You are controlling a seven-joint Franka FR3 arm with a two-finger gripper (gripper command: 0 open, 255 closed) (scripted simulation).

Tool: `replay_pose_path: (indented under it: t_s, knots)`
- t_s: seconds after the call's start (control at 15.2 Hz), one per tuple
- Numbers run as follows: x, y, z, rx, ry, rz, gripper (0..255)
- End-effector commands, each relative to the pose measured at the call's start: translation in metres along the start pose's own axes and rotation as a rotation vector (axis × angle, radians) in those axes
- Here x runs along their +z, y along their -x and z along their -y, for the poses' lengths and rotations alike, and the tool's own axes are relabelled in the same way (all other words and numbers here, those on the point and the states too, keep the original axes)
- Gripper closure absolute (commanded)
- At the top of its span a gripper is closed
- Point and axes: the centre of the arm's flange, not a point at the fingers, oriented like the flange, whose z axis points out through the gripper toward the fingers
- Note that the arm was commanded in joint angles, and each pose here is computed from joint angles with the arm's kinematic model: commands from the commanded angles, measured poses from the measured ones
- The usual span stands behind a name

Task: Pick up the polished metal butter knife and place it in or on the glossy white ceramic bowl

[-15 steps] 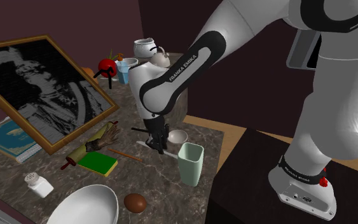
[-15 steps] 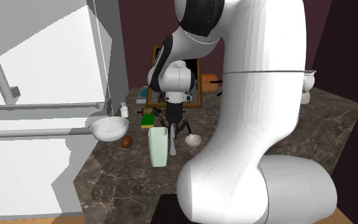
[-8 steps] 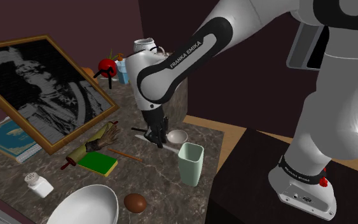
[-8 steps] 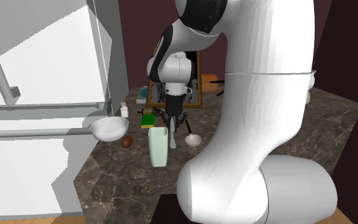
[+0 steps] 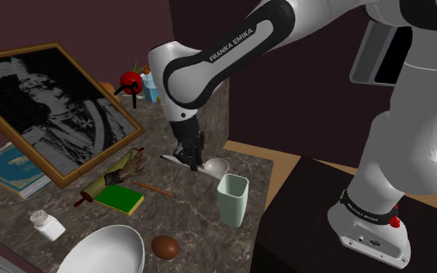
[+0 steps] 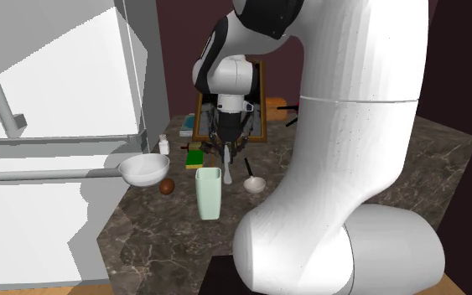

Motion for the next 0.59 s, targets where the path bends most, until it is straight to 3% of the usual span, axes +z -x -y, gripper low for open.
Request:
replay_pose_path:
  t_s: [0.0, 0.33, 0.53]
  knots:
    - [-0.01, 0.002, 0.0, 0.0, 0.0, 0.0, 255]
    - [-0.034, 0.007, 0.002, 0.0, 0.0, 0.0, 255]
    - [-0.034, 0.001, 0.041, 0.0, 0.0, 0.0, 255]
